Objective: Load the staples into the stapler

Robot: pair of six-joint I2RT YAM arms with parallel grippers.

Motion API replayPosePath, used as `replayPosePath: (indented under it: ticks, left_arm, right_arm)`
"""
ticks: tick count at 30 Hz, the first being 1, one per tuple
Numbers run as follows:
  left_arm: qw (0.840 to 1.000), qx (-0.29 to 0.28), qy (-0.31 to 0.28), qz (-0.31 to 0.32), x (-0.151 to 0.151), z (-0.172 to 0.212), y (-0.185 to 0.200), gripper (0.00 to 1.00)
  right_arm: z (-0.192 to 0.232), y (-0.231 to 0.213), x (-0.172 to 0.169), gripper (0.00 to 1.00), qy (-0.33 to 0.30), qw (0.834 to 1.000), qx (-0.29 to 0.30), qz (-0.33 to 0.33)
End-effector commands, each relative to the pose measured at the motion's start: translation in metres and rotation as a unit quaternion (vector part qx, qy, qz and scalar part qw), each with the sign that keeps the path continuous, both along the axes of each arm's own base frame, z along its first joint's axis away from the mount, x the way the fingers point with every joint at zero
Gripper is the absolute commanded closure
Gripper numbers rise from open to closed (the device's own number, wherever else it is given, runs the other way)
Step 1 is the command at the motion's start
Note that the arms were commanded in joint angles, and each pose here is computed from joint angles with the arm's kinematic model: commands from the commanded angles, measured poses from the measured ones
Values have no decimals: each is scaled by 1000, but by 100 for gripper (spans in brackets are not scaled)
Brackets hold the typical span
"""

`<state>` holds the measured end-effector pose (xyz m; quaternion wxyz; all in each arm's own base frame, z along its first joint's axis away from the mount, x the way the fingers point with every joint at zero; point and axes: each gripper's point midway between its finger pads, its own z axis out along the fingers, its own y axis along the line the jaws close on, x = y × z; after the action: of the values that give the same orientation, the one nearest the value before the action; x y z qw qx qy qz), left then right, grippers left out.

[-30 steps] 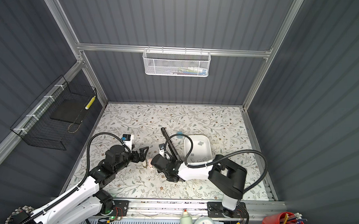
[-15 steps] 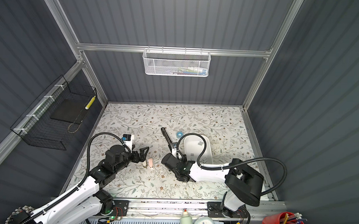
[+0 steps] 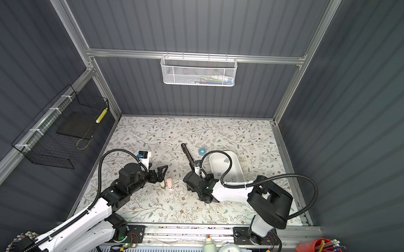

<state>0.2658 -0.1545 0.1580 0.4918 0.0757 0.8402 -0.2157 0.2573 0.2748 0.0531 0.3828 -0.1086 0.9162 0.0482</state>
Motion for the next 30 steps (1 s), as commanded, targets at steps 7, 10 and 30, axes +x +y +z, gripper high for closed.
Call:
replayPosePath:
  ticks: [7, 10, 30]
  left_arm:
    - [1000, 3, -3, -8, -1, 1, -1, 0]
    - [1000, 3, -2, -10, -1, 1, -2, 0]
    - [995, -25, 66, 73, 24, -8, 0, 0]
  right_arm:
    - [0, 11, 9, 8, 2, 1000, -8, 10]
    - [0, 18, 12, 18, 3, 1000, -4, 16]
    - [-9, 30, 21, 55, 1, 999, -23, 26]
